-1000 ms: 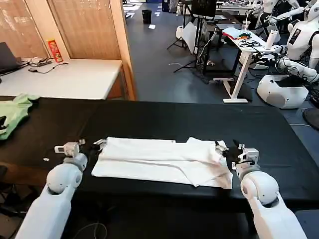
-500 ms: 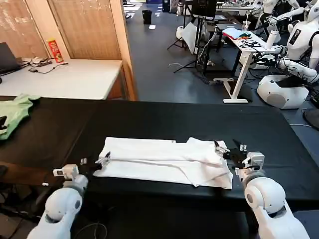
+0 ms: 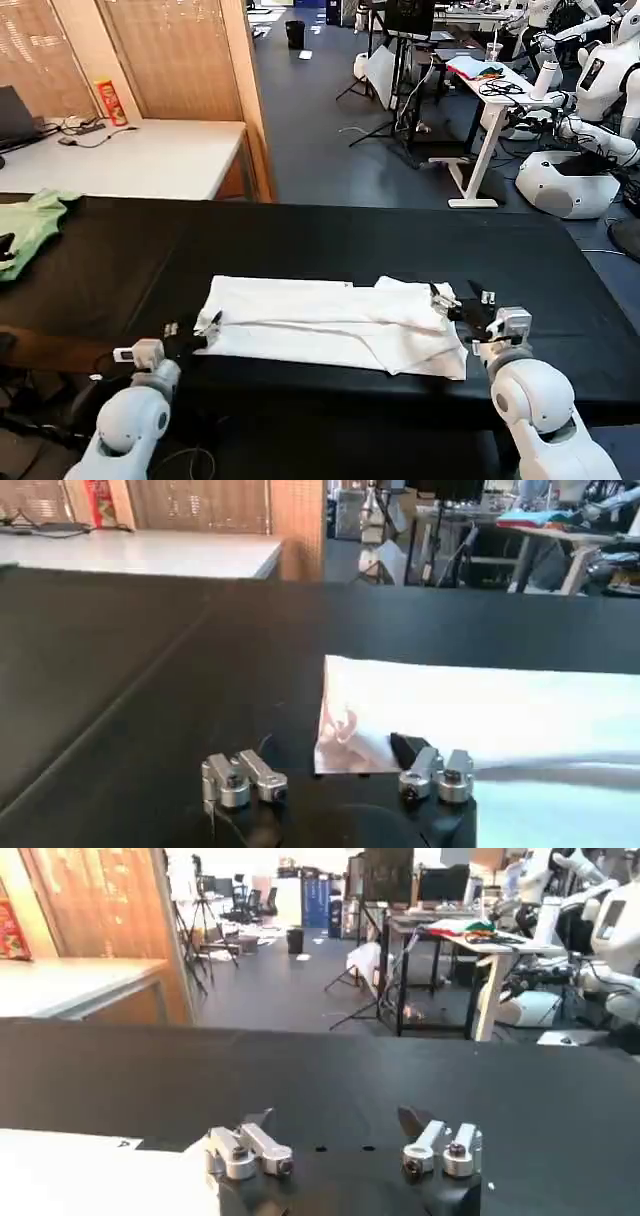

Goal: Fold and organize the clothes.

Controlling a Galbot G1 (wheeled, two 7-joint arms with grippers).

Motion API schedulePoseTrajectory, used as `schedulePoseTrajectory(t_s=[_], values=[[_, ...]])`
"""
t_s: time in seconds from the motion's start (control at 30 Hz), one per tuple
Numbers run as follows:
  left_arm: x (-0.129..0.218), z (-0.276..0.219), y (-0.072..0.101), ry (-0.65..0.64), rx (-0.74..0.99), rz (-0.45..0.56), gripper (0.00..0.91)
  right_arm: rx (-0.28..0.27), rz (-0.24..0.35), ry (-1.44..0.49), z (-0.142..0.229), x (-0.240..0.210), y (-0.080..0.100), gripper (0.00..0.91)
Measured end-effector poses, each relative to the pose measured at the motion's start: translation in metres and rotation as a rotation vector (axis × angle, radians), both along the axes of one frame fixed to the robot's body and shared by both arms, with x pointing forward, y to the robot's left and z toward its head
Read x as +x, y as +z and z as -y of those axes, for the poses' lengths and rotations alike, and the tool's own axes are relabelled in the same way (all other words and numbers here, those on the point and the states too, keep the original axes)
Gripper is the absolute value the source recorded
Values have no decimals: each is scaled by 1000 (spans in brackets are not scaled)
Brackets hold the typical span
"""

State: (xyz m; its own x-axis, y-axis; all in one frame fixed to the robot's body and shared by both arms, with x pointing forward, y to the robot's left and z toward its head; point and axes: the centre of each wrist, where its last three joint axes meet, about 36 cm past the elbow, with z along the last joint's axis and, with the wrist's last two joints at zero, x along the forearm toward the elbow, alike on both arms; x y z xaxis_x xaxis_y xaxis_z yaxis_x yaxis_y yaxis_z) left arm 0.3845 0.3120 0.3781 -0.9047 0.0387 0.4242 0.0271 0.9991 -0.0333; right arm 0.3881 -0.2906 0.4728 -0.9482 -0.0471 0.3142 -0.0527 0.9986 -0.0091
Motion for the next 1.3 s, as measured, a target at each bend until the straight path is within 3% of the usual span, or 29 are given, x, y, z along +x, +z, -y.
schedulePoseTrajectory(t_s=[0.27, 0.3, 0.4, 0.43, 0.8, 1.07, 1.3], values=[[-5, 1, 2, -39, 28, -24, 458, 4, 11, 6, -1, -3, 2, 878], [-5, 0, 3, -47, 25, -31, 302, 4, 13, 7, -1, -4, 2, 878], [-3, -1, 7, -53, 0, -44, 117, 4, 19, 9, -1, -4, 5, 878], [-2, -1, 9, -52, -14, -48, 0, 3, 21, 9, -1, -4, 5, 878], [0, -38, 31, -48, 213, 14, 0, 13, 32, 0, -1, -7, 9, 878], [-2, -102, 54, -12, 590, 83, 0, 14, 20, -4, -7, -12, 2, 878], [-14, -67, 59, -60, 556, 118, 0, 7, 20, -9, -10, -19, 2, 878]])
